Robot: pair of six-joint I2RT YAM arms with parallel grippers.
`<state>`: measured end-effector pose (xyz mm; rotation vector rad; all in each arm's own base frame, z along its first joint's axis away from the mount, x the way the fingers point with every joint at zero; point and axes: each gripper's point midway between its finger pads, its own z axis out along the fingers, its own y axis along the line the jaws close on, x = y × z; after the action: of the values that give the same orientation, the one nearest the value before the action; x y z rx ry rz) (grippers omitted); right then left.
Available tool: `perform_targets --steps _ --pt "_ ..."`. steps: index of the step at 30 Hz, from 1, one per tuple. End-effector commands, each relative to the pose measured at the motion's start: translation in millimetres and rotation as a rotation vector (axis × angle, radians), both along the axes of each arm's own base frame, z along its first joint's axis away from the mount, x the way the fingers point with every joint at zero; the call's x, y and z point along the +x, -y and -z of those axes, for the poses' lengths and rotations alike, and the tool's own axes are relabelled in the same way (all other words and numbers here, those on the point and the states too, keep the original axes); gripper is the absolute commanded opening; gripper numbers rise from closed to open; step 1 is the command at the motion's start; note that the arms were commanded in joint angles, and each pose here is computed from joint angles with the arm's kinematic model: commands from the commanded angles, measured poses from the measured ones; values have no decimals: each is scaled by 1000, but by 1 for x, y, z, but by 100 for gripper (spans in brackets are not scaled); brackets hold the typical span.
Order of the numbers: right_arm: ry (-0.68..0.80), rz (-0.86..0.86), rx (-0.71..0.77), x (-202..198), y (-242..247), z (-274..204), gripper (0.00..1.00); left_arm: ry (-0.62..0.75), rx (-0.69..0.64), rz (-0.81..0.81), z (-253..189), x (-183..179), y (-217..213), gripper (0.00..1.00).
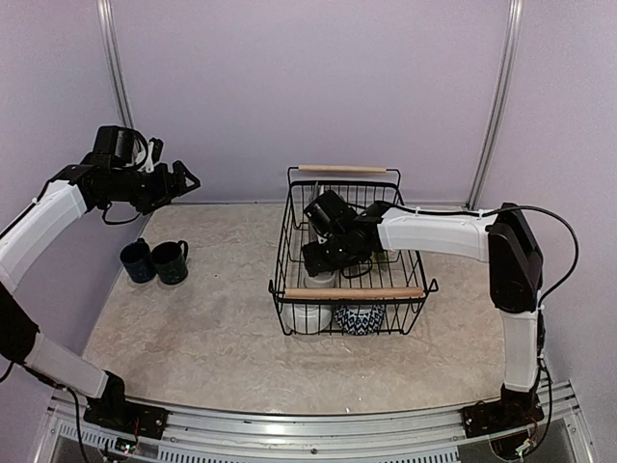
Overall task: Unload the mixed dishes from the dish rack
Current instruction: Grab the cup from the dish rack, then pass from the right arm to the left
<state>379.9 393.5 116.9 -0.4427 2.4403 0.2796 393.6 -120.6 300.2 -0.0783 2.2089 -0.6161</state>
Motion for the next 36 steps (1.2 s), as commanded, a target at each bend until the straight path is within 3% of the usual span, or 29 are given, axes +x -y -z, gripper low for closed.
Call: perform_targets --steps 1,15,20,28,36 --pt "72 45 17 -5 19 -35 44 -13 -9 3 6 3 1 95" --pt "255 67 242 -31 55 -120 34 -43 -36 52 12 3 14 94" --pt "334 31 504 -42 60 -166 34 -17 -187 270 -4 -15 56 92" --pt "436 -158 903 -69 40 -240 34 4 -496 773 -39 -81 141 92" --pt "413 -328 1081 -78 -1 -259 33 36 -607 927 -49 -107 158 88"
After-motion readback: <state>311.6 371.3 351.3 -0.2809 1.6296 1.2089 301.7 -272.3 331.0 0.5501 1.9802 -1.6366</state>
